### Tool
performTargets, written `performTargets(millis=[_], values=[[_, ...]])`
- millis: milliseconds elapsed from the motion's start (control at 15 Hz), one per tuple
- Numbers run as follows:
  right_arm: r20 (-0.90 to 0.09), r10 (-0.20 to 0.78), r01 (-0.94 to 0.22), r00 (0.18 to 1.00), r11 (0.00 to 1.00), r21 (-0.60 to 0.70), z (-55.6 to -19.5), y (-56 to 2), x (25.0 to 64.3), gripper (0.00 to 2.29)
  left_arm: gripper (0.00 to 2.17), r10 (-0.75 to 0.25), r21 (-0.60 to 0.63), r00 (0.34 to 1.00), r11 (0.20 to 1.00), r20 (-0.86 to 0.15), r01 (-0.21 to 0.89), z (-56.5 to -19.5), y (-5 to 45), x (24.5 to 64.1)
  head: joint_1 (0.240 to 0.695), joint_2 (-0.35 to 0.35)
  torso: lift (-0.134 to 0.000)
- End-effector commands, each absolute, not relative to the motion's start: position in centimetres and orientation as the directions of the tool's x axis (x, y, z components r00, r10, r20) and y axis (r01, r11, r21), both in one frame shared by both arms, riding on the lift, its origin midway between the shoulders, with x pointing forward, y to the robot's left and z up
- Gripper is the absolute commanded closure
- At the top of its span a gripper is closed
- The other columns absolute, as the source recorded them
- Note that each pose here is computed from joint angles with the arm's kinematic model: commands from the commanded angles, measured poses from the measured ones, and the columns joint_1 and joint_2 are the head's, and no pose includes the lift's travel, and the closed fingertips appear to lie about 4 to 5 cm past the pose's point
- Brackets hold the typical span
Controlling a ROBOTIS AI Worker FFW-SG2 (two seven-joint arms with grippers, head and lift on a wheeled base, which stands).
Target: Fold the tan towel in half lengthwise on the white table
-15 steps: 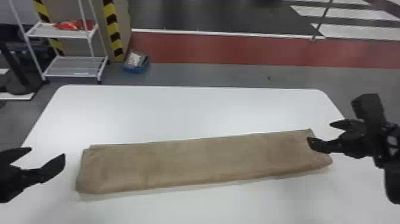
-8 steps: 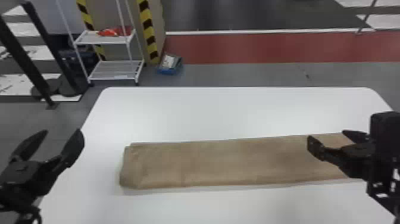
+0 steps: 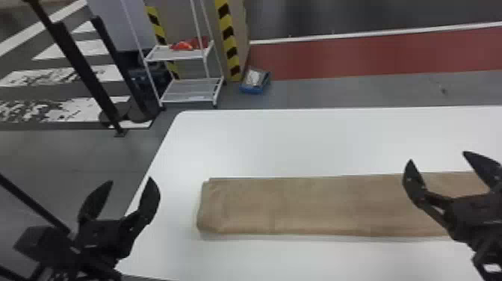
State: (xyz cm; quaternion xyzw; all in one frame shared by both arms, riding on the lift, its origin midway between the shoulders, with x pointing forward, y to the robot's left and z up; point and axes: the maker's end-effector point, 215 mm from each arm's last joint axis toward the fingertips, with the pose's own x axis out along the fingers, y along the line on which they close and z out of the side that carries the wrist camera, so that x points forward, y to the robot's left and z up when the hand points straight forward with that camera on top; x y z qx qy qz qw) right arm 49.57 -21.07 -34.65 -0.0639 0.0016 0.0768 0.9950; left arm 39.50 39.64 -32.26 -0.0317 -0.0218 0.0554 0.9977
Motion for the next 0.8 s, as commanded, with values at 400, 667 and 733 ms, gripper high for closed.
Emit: performTargets(millis=[400,667,733], values=[[-0.052,0.117,-0.119,0.992,0.992,-0.041,-36.4,-19.2,46.1,0.09,0.06,0.057,0.046,0.998,0.997,-0.025,-0.056,-32.8,34.7,40.2,0.695,0.216,-0.098],[-0.053,0.121,-0.123,0.991,0.992,-0.039,-36.2,-18.9,45.8,0.09,0.06,0.046,0.043,0.999,0.998,-0.019,-0.045,-33.1,33.8,40.2,0.695,0.195,-0.098],[-0.058,0.120,-0.123,0.991,0.992,-0.038,-36.4,-18.9,45.8,0.09,0.06,0.049,0.043,0.999,0.998,-0.014,-0.049,-33.0,33.9,40.2,0.695,0.194,-0.098]])
